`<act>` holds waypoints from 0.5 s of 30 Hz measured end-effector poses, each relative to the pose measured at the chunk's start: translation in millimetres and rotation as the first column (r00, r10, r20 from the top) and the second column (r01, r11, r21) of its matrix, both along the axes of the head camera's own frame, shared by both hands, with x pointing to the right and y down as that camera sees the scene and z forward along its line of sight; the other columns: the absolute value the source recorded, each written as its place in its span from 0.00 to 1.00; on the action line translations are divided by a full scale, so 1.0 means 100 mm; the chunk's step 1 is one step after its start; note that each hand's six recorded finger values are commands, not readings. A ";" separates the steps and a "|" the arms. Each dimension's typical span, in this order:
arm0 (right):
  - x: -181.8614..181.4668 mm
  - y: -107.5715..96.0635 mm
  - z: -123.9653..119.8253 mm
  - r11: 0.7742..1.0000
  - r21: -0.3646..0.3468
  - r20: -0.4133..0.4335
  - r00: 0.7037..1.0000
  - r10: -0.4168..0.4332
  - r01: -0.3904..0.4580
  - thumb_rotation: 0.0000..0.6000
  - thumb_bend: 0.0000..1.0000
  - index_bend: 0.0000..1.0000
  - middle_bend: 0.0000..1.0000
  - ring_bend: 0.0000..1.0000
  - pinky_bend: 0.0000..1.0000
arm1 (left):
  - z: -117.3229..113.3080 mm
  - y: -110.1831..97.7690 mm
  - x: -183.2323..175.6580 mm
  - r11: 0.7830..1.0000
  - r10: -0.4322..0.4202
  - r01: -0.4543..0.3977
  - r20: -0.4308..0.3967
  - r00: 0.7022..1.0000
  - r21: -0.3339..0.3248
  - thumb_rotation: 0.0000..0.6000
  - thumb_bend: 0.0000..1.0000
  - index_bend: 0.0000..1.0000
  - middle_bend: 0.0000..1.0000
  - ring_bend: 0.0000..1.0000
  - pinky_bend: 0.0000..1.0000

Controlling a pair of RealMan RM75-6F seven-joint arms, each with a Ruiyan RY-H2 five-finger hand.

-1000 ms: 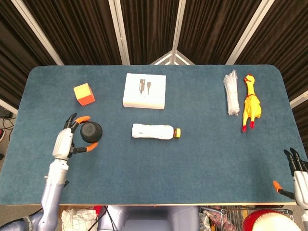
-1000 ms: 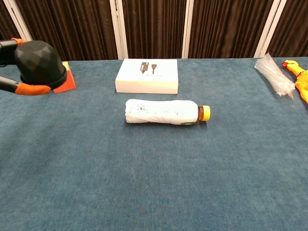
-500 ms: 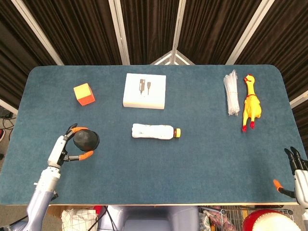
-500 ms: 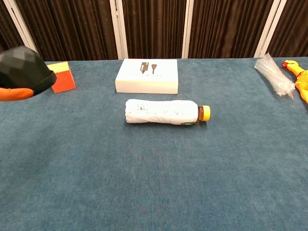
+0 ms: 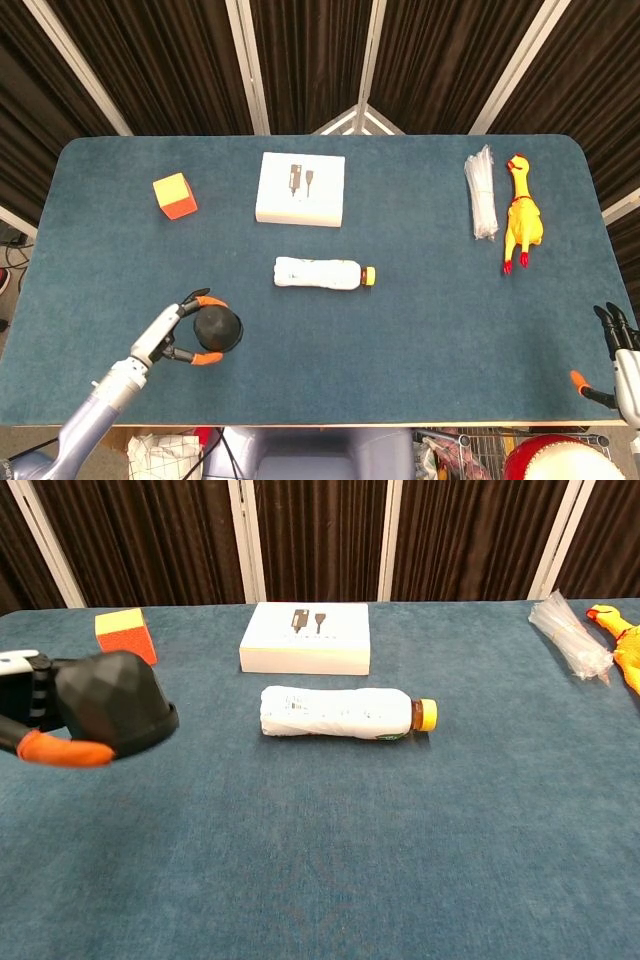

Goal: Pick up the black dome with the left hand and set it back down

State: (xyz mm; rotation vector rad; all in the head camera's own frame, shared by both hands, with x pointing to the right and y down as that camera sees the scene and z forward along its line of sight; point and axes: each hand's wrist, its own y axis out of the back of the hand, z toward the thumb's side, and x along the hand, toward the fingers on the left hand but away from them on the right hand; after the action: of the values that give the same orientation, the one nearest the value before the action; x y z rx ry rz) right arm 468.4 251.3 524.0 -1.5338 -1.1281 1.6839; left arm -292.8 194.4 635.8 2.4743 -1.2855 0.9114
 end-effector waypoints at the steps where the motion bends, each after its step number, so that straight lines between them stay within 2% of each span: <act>1: -0.01 0.00 0.00 1.000 0.001 0.002 1.000 -0.002 0.002 1.00 0.26 0.00 0.00 0.19 0.19 | -0.01 -0.03 -0.03 0.999 -0.037 0.036 -0.020 0.999 -0.004 1.00 0.48 0.34 0.50 0.00 0.00; 4: -0.02 -0.01 0.00 1.000 0.001 0.002 1.000 -0.006 0.006 1.00 0.26 0.00 0.00 0.19 0.19 | -0.07 -0.16 -0.14 0.987 -0.154 0.156 -0.061 0.986 0.033 1.00 0.48 0.33 0.50 0.00 0.00; 7: -0.04 -0.01 0.01 1.000 -0.001 0.004 1.000 -0.009 0.009 1.00 0.26 0.00 0.00 0.19 0.19 | -0.13 -0.29 -0.26 0.958 -0.246 0.251 -0.053 0.968 0.141 1.00 0.48 0.36 0.50 0.00 0.00; 9: -0.05 -0.01 0.01 1.000 -0.004 0.004 1.000 -0.011 0.011 1.00 0.26 0.00 0.00 0.19 0.19 | -0.18 -0.35 -0.37 0.923 -0.303 0.295 -0.006 0.953 0.248 1.00 0.48 0.37 0.50 0.00 0.00; 12: -0.06 -0.01 0.03 1.000 -0.010 0.007 1.000 -0.013 0.013 1.00 0.26 0.00 0.00 0.20 0.19 | -0.26 -0.36 -0.53 0.868 -0.365 0.297 0.106 0.925 0.397 1.00 0.48 0.40 0.52 0.00 0.00; 14: -0.06 -0.01 0.04 1.000 -0.016 0.014 1.000 -0.011 0.011 1.00 0.26 0.00 0.00 0.20 0.19 | -0.28 -0.31 -0.58 0.853 -0.381 0.268 0.182 0.907 0.449 1.00 0.48 0.42 0.52 0.00 0.00; 15: -0.06 -0.01 0.04 1.000 -0.019 0.016 1.000 -0.009 0.009 1.00 0.26 0.00 0.00 0.20 0.19 | -0.27 -0.27 -0.58 0.854 -0.378 0.254 0.205 0.903 0.455 1.00 0.48 0.42 0.53 0.00 0.00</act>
State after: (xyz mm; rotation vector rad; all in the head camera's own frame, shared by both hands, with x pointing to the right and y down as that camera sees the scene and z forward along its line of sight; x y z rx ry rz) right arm 462.6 250.0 528.4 -1.5642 -1.1146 1.6833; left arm -351.2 167.5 609.1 2.3505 -2.1221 1.0206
